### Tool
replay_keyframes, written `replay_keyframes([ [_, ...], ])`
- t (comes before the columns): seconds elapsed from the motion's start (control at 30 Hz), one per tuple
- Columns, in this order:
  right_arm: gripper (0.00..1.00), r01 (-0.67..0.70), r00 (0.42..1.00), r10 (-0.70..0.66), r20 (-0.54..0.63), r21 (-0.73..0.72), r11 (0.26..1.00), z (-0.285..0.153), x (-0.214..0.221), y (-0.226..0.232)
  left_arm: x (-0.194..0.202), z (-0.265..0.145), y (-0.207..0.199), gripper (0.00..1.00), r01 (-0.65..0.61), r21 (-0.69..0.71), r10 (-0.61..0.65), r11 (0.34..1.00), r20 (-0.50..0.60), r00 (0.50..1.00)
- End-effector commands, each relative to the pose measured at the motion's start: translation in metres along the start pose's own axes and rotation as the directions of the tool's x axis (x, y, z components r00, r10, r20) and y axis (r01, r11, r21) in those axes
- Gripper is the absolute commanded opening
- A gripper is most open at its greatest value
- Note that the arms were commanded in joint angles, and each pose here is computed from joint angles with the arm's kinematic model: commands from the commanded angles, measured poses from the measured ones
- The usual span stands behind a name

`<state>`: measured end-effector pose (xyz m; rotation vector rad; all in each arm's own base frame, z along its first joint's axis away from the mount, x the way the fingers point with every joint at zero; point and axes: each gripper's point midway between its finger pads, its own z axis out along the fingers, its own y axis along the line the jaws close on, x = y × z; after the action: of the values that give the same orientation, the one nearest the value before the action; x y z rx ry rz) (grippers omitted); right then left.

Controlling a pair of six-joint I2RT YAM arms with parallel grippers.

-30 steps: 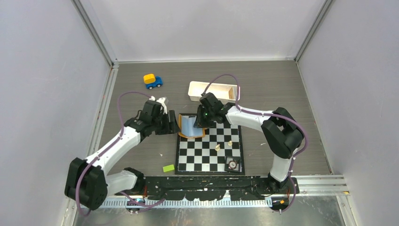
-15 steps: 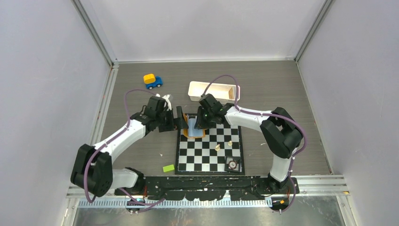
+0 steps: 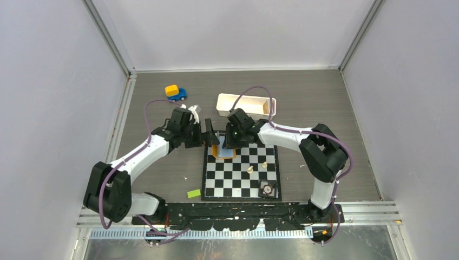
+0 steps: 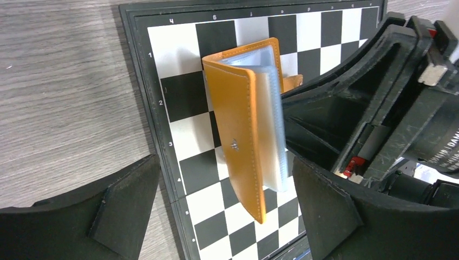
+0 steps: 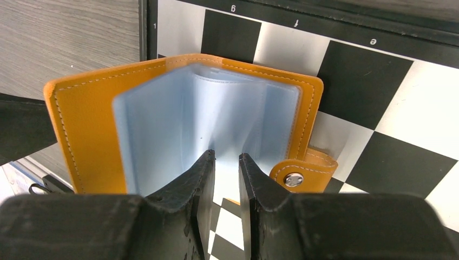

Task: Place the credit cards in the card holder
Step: Open the card holder at the center of the board.

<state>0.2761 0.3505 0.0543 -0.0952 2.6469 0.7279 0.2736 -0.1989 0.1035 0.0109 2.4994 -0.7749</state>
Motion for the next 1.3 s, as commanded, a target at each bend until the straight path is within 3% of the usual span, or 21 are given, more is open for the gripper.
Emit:
replay_keyframes([
  [0.0,0.28,0.024,0.998,-0.022,0.053,-0.049,0.999,-0.007,-0.017,0.022,-0.015,0.002,-0.002,0.94,-0.028,-0.011,0.028,1.000,0.029,0.999],
  [0.83,0.31,0.064,0.997,-0.057,0.052,-0.136,0.989,-0.004,-0.015,0.057,-0.003,-0.016,0.001,0.97,-0.033,-0.014,0.034,0.999,0.053,0.998],
  [0.93,0.31,0.066,0.997,-0.060,0.046,-0.137,0.988,-0.002,-0.012,0.058,-0.001,-0.015,0.008,0.91,-0.021,-0.036,0.024,0.999,0.059,0.998],
  [1.07,0.31,0.068,0.997,-0.062,0.043,-0.134,0.989,-0.002,-0.011,0.059,0.001,-0.012,0.012,0.68,-0.005,-0.052,0.008,0.999,0.053,0.999],
  [1.27,0.31,0.070,0.997,-0.066,0.045,-0.103,0.992,-0.003,-0.010,0.054,0.005,-0.007,0.016,0.48,0.008,-0.061,-0.005,0.998,0.047,0.999],
])
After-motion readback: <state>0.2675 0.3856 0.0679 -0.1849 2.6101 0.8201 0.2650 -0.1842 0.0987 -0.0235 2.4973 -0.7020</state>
